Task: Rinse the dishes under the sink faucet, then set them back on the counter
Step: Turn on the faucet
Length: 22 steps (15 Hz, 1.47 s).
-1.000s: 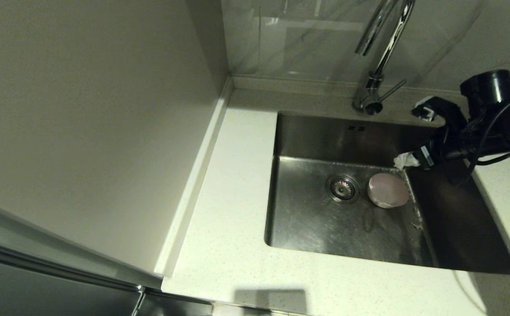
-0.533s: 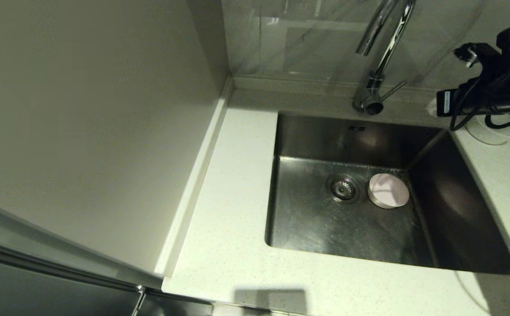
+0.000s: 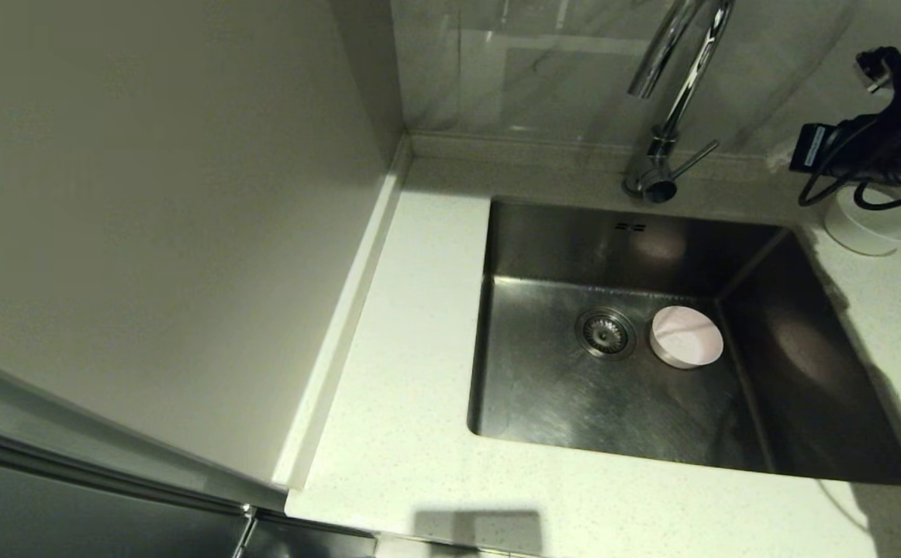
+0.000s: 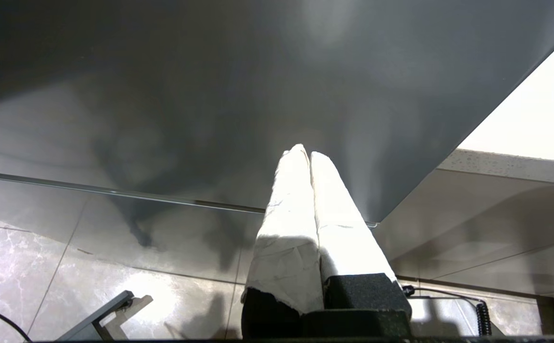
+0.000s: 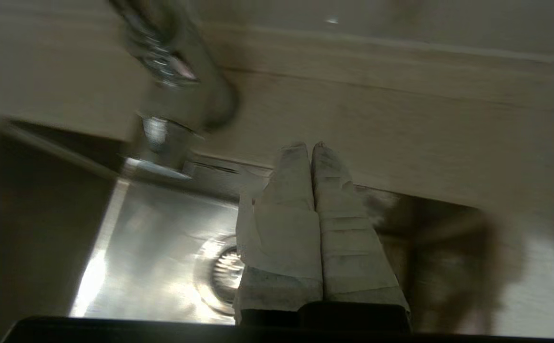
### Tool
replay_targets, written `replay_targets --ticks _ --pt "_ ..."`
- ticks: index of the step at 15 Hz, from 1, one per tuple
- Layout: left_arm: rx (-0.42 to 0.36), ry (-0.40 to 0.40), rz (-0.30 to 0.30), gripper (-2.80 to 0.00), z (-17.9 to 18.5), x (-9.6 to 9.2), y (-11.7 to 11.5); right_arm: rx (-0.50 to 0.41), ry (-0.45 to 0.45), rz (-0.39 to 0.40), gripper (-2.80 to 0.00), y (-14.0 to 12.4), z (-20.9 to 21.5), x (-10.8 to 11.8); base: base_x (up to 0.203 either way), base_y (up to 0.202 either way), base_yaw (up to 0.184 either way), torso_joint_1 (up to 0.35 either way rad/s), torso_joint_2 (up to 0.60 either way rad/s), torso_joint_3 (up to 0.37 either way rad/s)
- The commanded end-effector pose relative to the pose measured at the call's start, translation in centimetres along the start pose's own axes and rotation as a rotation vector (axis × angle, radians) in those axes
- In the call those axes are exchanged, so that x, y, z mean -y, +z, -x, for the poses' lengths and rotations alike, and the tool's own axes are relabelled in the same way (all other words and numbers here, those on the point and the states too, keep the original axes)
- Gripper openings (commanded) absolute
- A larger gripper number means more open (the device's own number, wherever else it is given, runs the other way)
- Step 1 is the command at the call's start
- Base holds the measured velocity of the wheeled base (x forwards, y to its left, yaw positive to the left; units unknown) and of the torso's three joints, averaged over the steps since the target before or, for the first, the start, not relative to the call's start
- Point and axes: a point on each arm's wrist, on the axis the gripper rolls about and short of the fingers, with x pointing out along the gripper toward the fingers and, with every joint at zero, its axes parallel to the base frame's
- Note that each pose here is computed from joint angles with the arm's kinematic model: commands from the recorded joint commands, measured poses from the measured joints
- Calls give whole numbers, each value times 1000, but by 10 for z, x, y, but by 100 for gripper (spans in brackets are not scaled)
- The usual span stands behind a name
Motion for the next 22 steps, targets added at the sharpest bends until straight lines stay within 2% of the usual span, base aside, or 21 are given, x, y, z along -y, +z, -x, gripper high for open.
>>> replay_targets --ticks 1,5,8,15,22 --pt "2 0 1 -280 0 0 0 -6 55 -44 -280 0 -2 -8 0 0 0 0 0 0" --pt "2 0 1 -280 0 0 0 3 100 -152 -280 1 -5 -20 0 0 0 0 0 0" --pt "2 0 1 -280 0 0 0 116 153 -209 -280 11 -11 -30 0 0 0 0 0 0" --pt "2 0 1 -280 0 0 0 186 223 -175 -280 5 -31 -47 0 0 0 0 0 0" --pt "2 0 1 -280 0 0 0 157 216 -151 -280 -16 -54 -41 0 0 0 0 0 0"
